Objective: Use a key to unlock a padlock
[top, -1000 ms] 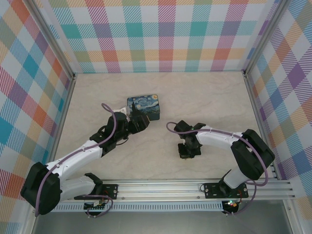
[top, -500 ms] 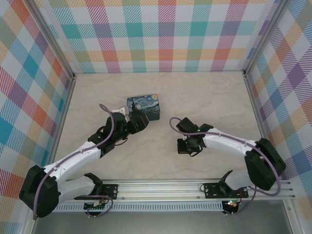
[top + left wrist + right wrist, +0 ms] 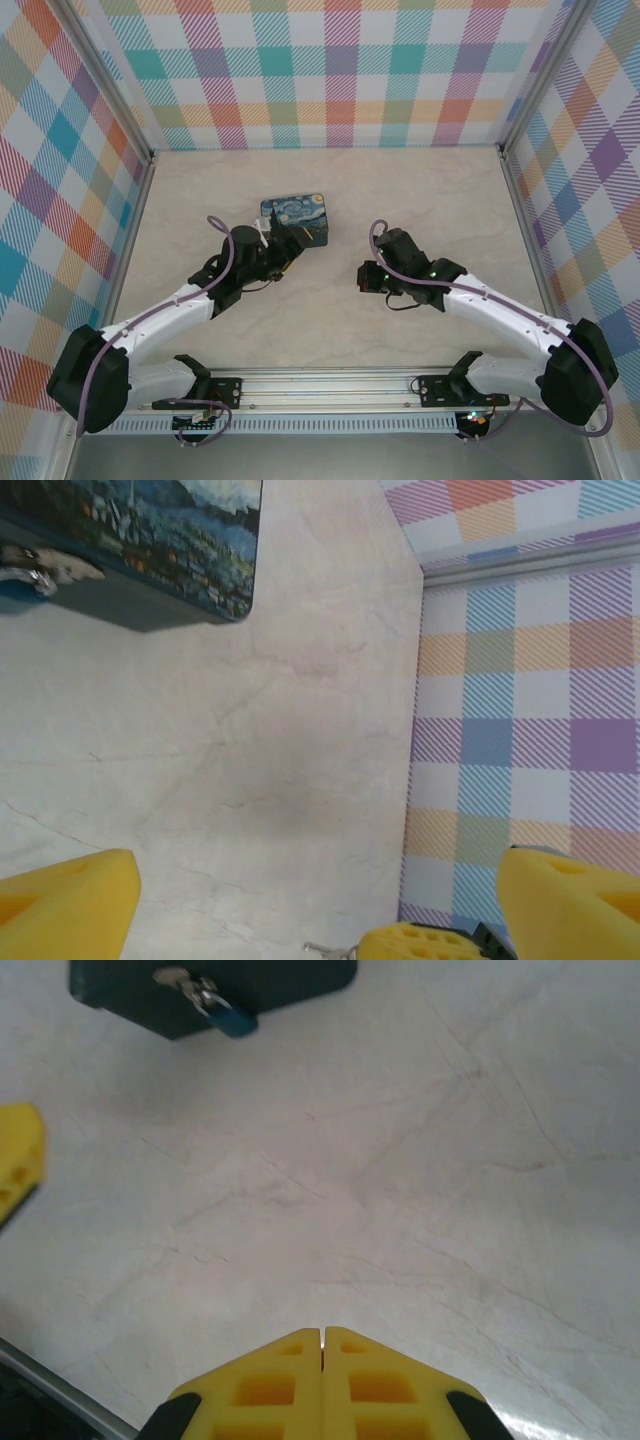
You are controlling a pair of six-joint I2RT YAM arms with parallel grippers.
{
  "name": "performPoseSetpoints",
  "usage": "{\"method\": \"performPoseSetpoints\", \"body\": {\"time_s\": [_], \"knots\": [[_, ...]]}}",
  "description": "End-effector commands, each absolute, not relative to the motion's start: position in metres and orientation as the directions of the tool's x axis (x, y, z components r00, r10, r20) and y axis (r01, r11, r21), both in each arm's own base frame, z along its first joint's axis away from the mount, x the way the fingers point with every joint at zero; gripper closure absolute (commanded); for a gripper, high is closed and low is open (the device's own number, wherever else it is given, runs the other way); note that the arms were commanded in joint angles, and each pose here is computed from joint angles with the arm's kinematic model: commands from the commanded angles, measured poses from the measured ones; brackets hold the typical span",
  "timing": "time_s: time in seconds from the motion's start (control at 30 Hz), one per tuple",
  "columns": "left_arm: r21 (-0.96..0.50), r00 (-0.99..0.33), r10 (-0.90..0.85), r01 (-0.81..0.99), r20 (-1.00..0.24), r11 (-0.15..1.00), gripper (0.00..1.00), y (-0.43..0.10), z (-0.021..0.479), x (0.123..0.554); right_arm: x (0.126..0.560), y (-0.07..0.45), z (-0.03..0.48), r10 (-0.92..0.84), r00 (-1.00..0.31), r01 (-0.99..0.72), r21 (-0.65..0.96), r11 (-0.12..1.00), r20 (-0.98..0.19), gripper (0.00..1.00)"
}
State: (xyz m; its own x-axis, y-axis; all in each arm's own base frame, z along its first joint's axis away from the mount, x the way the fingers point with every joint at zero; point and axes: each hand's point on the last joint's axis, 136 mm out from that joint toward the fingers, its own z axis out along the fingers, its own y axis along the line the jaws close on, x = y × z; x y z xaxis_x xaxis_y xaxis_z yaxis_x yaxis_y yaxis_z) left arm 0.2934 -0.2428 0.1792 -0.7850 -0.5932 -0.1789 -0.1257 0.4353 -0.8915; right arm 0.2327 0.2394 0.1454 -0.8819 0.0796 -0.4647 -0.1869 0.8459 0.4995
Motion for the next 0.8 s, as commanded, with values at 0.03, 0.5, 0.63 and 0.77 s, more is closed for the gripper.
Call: {"method": "performPoseSetpoints", "body": {"time_s": [0.03, 0.5, 0.63, 0.77], "knots": [[-0.951, -0.756, -0.647, -0.263, 0.098, 0.162, 0.13, -0.264, 0.206, 0.298, 0.258, 0.261, 0.199, 0.14, -0.78, -0.295, 0.556, 0.777, -0.61, 1.0], [-0.83, -0.569, -0.651, -0.528, 0.503, -0.179, 0.23, -0.272, 0.199, 0.294, 0.293, 0.305, 0.242, 0.2, -0.69, -0.418, 0.609, 0.675, -0.695, 1.0], [-0.815, -0.55, -0.645, -0.542, 0.53, -0.207, 0.26, -0.274, 0.199, 0.293, 0.296, 0.321, 0.245, 0.192, -0.697, -0.443, 0.626, 0.642, -0.691, 1.0], [-0.81, -0.55, -0.636, -0.544, 0.542, -0.22, 0.29, -0.278, 0.2, 0.293, 0.295, 0.336, 0.243, 0.175, -0.712, -0.458, 0.639, 0.618, -0.68, 1.0]]}}
